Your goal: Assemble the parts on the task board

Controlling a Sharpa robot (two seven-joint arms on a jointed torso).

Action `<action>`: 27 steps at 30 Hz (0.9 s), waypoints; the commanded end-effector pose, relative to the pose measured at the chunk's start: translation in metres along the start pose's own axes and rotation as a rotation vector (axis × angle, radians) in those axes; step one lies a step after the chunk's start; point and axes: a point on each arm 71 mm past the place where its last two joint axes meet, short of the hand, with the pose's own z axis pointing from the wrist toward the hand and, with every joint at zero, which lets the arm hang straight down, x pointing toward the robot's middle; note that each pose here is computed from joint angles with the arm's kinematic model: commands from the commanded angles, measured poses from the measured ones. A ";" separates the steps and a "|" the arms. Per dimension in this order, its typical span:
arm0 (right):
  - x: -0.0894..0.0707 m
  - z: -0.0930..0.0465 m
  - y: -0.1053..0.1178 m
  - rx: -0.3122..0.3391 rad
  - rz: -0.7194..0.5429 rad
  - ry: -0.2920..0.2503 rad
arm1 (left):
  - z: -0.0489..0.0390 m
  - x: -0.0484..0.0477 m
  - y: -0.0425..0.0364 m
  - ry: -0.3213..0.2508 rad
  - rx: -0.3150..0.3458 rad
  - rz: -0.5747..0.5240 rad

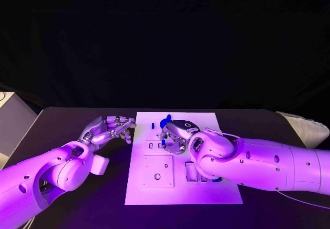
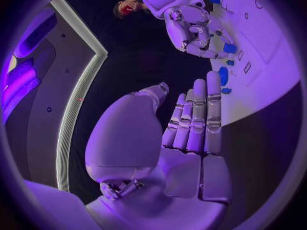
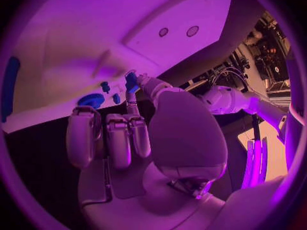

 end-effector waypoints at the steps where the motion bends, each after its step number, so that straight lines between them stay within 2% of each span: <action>1: 0.003 -0.001 0.001 0.021 -0.038 -0.013 | 0.0004 0.0022 -0.0009 0.020 0.006 -0.004; 27: 0.007 -0.002 0.004 0.026 -0.080 -0.031 | 0.0005 0.0016 -0.0002 0.022 0.002 -0.005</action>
